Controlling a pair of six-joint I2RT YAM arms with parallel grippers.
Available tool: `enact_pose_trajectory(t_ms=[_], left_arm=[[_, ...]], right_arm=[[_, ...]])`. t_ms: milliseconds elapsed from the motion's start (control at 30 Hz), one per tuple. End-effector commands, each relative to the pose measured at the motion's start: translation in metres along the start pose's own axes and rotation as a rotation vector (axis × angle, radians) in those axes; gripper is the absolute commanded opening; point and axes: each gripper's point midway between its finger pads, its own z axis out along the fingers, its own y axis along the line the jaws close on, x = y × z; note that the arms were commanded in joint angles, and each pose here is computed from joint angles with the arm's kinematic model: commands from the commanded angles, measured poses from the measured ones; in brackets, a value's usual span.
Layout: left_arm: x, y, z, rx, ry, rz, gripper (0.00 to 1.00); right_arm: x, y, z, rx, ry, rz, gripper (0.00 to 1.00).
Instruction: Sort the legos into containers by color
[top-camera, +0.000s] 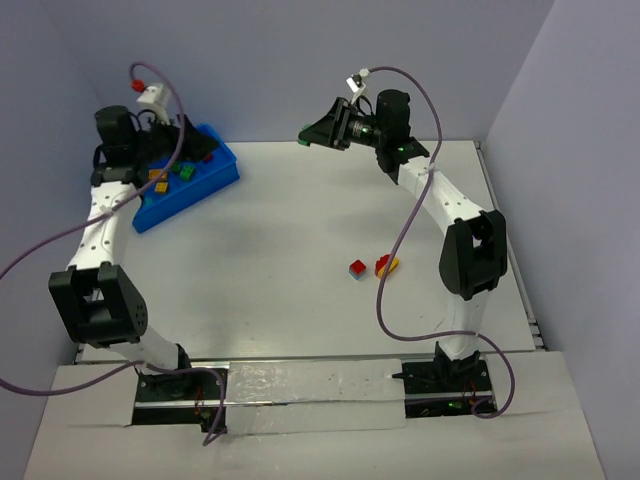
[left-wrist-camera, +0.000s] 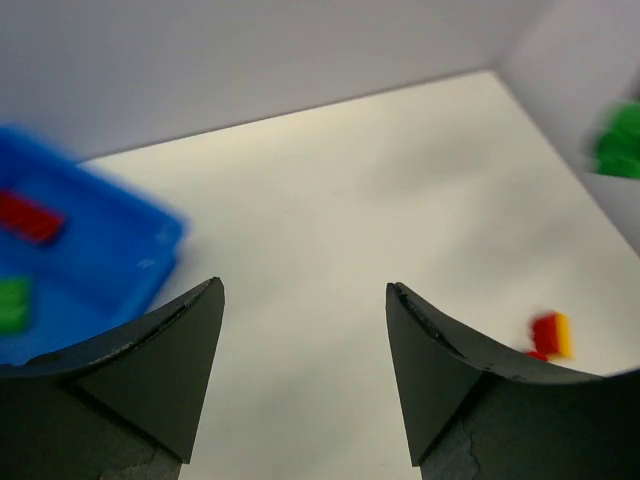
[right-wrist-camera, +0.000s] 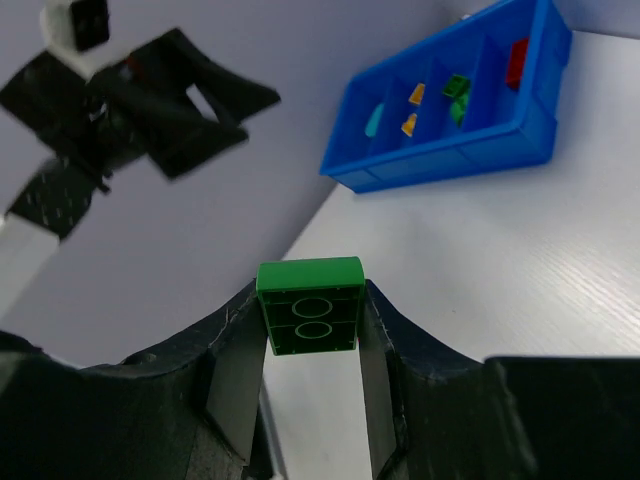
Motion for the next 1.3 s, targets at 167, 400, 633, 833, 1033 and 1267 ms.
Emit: enact_pose_trajectory(t_ms=[167, 400, 633, 833, 1033, 1267], left_arm=[[-0.011, -0.137, 0.037, 0.258, -0.139, 0.151, 0.75], [-0.01, -0.173, 0.062, 0.29, -0.168, 0.144, 0.76], [-0.011, -0.196, 0.078, 0.329, -0.181, 0.12, 0.76], [-0.016, -0.203, 0.087, 0.338, -0.196, 0.121, 0.77], [-0.021, -0.207, 0.093, 0.344, -0.211, 0.118, 0.77], [-0.022, -0.209, 0.102, 0.335, -0.212, 0.132, 0.65]], right_arm=[[-0.024, 0.023, 0.019, -0.024, -0.112, 0.218, 0.0], [-0.031, 0.02, 0.023, 0.033, -0.152, 0.277, 0.0], [-0.027, 0.031, 0.023, 0.009, -0.145, 0.255, 0.0], [-0.026, 0.043, 0.024, -0.023, -0.131, 0.215, 0.0], [-0.024, 0.047, 0.025, -0.049, -0.118, 0.208, 0.0], [-0.024, 0.059, 0.025, -0.092, -0.109, 0.181, 0.0]])
